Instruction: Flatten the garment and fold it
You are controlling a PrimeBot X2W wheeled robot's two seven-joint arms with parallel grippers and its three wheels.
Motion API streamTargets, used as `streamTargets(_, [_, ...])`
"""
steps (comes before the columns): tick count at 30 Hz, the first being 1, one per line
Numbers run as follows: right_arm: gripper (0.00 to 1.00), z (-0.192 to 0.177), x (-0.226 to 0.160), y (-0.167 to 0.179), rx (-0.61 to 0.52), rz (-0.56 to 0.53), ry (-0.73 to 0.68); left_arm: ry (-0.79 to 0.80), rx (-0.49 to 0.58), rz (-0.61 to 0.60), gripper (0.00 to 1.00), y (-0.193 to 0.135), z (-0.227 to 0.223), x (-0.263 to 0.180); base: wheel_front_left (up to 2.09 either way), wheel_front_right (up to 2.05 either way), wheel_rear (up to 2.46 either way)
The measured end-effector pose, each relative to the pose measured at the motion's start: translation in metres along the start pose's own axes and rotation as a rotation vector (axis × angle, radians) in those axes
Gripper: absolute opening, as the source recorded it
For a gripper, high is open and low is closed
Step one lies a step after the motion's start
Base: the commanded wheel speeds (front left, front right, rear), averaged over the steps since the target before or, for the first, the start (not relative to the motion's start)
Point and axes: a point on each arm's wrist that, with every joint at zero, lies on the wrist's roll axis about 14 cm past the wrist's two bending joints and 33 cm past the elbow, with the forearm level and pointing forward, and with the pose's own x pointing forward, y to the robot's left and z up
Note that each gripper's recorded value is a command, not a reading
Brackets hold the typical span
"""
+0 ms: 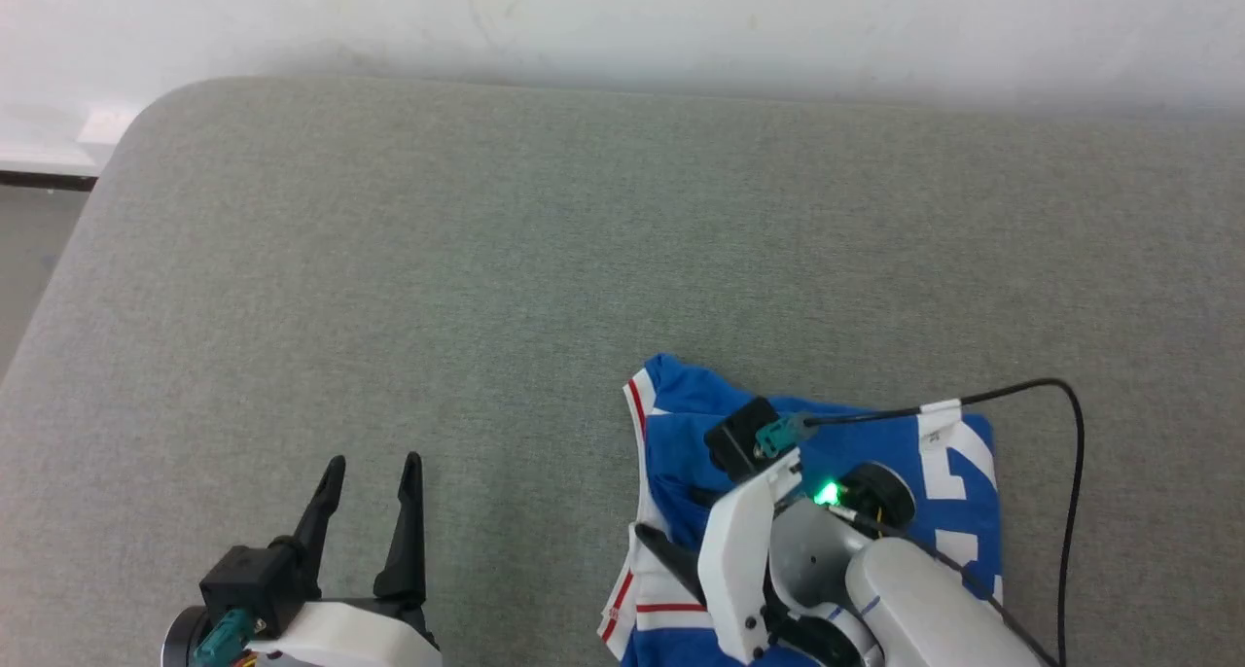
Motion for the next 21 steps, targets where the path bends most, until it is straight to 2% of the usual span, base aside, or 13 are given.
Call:
streamTargets(5, [1.00,0.037,-0.018,-0.012,0.017,-0.034,-0.135,0.002,-0.002,-0.024,1.00,-0.007,-0.001,0.005,0.00,0.00,0.00])
streamTargets(9, [1.00,0.060,-0.056,-0.063,0.041,-0.213,-0.250,0.003,-0.003,-0.043,1.00,-0.013,-0.001,0.009,0.00,0.00,0.00])
streamTargets(14, [1.00,0.028,-0.125,-0.134,0.132,-0.495,-0.272,0.011,-0.005,-0.064,1.00,-0.020,-0.004,0.014,0.00,0.00,0.00])
streamTargets(17, [1.00,0.003,-0.150,-0.149,0.209,-0.576,-0.259,0.023,-0.006,-0.073,1.00,-0.023,-0.008,0.017,0.00,0.00,0.00])
streamTargets(21, [1.00,-0.015,-0.161,-0.156,0.270,-0.615,-0.247,0.042,-0.006,-0.083,1.00,-0.026,-0.014,0.021,0.00,0.00,0.00])
